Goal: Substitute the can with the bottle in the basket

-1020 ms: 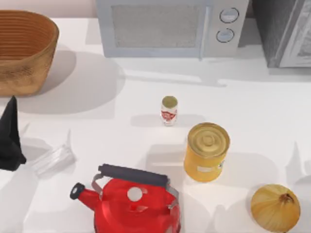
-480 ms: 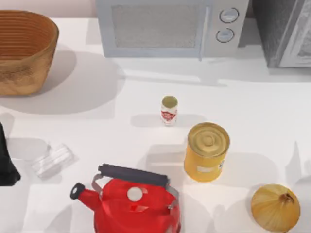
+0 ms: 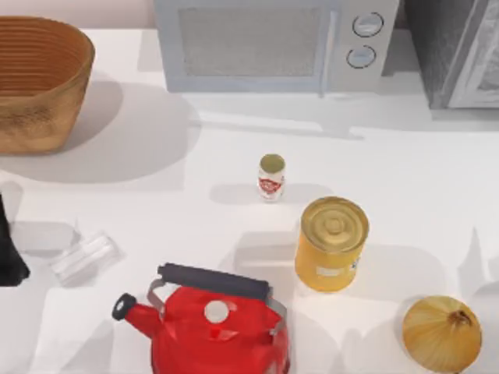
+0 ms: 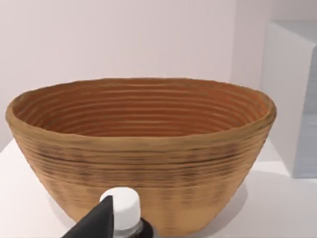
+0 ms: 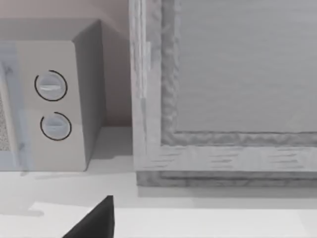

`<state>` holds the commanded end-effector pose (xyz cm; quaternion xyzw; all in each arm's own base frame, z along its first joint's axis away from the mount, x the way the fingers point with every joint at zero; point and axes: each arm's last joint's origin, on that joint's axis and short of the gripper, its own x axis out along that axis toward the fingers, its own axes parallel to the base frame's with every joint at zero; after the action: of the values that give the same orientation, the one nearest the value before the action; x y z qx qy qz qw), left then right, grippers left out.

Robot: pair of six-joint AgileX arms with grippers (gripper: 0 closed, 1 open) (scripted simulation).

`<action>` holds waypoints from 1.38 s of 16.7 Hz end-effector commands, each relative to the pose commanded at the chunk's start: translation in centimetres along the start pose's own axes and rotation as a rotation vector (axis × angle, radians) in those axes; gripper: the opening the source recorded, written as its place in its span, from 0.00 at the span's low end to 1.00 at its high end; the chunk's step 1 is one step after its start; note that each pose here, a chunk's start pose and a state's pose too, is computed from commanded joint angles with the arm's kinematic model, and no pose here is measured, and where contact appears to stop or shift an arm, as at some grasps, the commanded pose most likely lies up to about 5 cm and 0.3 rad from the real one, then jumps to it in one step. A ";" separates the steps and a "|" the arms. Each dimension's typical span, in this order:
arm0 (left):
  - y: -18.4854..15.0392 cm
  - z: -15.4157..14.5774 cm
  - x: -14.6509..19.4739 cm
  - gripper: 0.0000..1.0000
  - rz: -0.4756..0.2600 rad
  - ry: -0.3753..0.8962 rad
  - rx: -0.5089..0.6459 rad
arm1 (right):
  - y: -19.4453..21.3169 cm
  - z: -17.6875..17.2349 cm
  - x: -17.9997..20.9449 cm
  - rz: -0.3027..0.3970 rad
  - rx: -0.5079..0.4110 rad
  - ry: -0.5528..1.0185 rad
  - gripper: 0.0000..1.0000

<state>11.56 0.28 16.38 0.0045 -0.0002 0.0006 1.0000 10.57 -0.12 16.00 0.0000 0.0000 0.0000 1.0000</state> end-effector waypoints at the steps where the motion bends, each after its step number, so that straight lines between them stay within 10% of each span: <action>1: 0.2 0.0 0.4 1.00 0.000 0.004 0.003 | 0.0 0.0 0.0 0.000 0.000 0.000 1.00; 23: 5.7 -7.8 6.0 1.00 -0.022 0.202 -0.008 | 0.0 0.0 0.0 0.000 0.000 0.000 1.00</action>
<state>17.60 6.02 8.61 0.0002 0.1009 -0.0100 0.9948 10.57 -0.12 16.00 0.0000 0.0000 0.0000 1.0000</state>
